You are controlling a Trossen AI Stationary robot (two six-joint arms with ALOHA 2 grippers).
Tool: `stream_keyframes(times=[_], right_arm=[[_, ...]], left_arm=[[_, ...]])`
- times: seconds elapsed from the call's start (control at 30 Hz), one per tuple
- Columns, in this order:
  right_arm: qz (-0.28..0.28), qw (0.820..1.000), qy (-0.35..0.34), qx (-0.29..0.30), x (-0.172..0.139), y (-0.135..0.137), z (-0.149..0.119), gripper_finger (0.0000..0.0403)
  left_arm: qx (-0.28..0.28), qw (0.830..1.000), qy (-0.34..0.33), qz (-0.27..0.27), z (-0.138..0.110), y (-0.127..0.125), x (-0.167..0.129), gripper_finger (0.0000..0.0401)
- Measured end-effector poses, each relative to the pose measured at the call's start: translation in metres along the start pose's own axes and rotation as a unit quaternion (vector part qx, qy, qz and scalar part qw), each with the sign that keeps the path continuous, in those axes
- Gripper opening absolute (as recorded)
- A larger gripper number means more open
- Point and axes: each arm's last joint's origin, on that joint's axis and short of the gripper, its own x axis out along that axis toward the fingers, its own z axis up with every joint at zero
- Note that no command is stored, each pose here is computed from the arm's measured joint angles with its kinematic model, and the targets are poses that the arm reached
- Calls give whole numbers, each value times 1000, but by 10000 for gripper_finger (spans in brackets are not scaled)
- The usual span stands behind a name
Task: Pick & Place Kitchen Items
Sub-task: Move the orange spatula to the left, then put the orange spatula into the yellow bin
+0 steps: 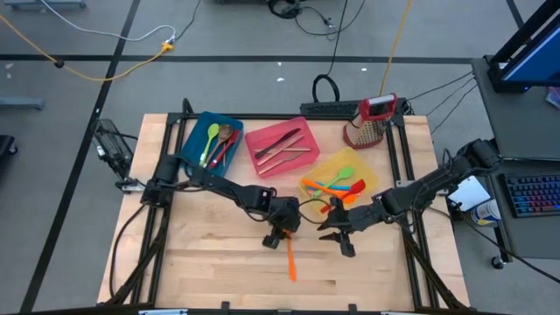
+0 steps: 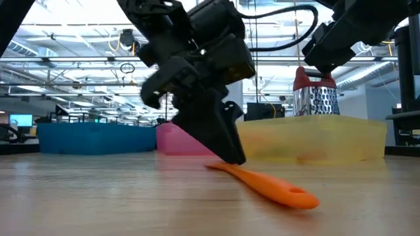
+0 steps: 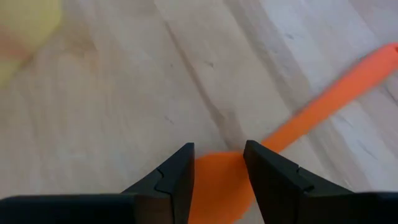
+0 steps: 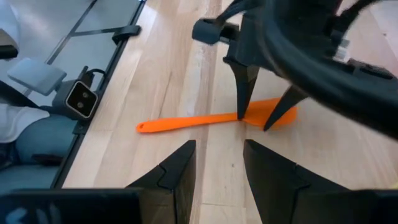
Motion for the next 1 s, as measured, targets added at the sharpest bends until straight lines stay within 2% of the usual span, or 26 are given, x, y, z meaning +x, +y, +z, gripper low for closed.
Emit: stream_keyframes(times=[0.17,0.33,0.43,0.6,0.7,0.87,1.0], right_arm=[[6,1000,2,-4,0,4,-2,128],[6,1000,2,-5,0,4,-2,128],[6,1000,2,-6,0,4,-2,128],[6,1000,2,-17,0,4,-2,128],[7,1000,2,-24,0,4,-1,128],[8,999,-1,-40,0,4,-1,128],[8,998,-3,-54,0,4,-1,128]], left_arm=[[35,999,9,6,5,-16,-14,148],[172,984,-12,33,19,-38,-31,126],[238,971,-11,35,22,-52,-29,110],[280,958,-38,44,27,-66,-15,99],[297,951,-64,51,33,-69,-13,114],[314,943,-100,57,40,-68,-14,166],[337,934,-118,28,39,-69,-4,197]])
